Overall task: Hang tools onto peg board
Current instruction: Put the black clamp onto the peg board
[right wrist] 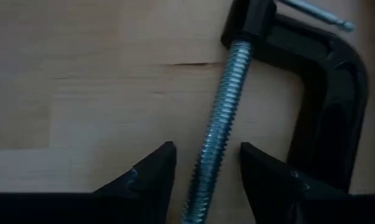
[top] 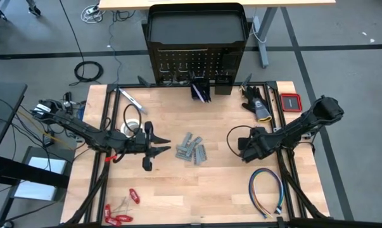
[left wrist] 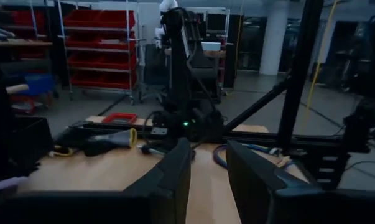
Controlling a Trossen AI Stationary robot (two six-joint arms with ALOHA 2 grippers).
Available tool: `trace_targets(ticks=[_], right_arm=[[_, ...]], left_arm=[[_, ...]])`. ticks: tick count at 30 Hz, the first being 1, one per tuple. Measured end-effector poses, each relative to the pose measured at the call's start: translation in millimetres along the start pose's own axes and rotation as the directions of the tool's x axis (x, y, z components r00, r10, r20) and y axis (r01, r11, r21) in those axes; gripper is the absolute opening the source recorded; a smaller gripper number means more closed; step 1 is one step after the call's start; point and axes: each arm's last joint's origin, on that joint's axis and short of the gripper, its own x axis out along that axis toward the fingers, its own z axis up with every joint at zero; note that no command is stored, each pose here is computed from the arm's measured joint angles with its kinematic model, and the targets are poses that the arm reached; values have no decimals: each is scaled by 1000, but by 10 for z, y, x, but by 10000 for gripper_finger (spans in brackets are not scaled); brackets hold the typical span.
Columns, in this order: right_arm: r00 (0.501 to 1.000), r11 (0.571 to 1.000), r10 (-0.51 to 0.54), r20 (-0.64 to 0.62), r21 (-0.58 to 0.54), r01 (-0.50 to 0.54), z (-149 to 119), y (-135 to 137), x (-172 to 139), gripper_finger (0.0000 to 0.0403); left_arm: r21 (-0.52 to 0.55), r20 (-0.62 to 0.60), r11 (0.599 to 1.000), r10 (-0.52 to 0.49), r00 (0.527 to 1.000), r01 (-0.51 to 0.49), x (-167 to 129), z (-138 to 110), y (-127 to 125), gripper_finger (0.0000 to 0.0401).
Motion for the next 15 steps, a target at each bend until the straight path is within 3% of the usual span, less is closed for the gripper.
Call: trace_targets(ticks=[11,15], right_arm=[[999,999,41,30,-19,-41,4,14,31,78],[998,995,55,39,-84,-52,4,24,33,55]], left_arm=[[19,-8,1000,25,1000,-24,0,-10,8,108],[14,-15,1000,25,1000,-25,-1,-17,8,108]])
